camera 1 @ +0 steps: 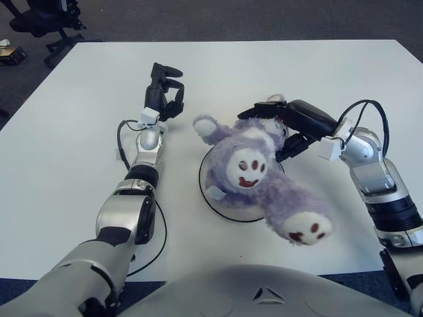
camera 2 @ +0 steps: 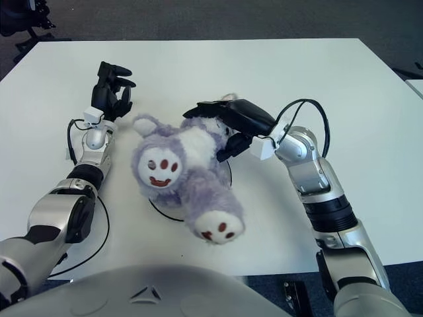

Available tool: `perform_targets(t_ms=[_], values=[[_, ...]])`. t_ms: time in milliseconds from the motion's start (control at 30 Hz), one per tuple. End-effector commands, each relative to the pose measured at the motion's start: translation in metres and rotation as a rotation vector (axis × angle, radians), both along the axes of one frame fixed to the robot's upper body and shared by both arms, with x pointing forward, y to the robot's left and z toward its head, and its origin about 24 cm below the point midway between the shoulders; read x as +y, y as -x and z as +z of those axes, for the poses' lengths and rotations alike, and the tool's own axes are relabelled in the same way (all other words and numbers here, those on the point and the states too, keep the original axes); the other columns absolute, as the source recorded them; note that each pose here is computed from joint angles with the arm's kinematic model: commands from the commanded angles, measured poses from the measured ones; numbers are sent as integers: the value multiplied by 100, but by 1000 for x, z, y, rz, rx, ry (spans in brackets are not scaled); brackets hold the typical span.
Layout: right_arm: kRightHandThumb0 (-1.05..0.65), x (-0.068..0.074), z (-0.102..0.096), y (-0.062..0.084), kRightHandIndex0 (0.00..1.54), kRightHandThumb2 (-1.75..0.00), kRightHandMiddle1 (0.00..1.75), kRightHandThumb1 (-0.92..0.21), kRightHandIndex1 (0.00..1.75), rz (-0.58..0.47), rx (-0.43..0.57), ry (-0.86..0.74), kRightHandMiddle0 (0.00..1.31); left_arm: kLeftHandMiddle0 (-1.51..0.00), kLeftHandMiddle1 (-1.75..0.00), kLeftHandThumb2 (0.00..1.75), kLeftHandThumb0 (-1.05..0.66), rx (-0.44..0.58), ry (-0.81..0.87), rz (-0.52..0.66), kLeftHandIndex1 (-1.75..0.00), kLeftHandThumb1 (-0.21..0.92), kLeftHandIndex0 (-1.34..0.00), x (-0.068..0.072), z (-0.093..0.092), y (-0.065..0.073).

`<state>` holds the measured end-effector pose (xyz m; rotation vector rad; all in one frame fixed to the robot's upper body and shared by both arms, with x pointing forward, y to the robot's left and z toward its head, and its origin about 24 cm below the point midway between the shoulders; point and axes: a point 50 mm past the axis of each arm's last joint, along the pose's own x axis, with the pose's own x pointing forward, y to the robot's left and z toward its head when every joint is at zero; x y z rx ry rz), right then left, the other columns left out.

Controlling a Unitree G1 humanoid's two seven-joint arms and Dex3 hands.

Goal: Put the doll into the plate.

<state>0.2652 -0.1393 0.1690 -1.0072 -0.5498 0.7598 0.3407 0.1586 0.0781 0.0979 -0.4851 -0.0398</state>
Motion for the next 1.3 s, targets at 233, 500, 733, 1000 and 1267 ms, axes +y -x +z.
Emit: perform_targets(t_ms=[233,500,733,1000,1267], values=[[-7,-3,7,3,37,-11,7,-92,0,-24,-21,2,48,-16,-171,52,0,215,6,2,-169,92,-16,-2,-60,31],[-8,-5,10,3,35,-12,6,-92,0,-31,-22,1,47,-16,-171,52,0,215,4,2,-169,92,-16,-2,-60,31],[-8,-12,18,1,35,-13,4,-92,0,-46,-13,-17,46,-16,-171,51,0,217,3,3,-168,92,-16,-2,-61,31],[-8,-19,27,1,35,-14,3,-92,0,-47,22,-40,46,-16,-171,51,0,219,1,5,-168,92,-16,-2,-60,31],[-5,-20,35,1,36,-8,2,-91,0,-50,86,-28,47,-16,-170,51,0,220,-1,4,-168,92,-16,-2,-60,31]])
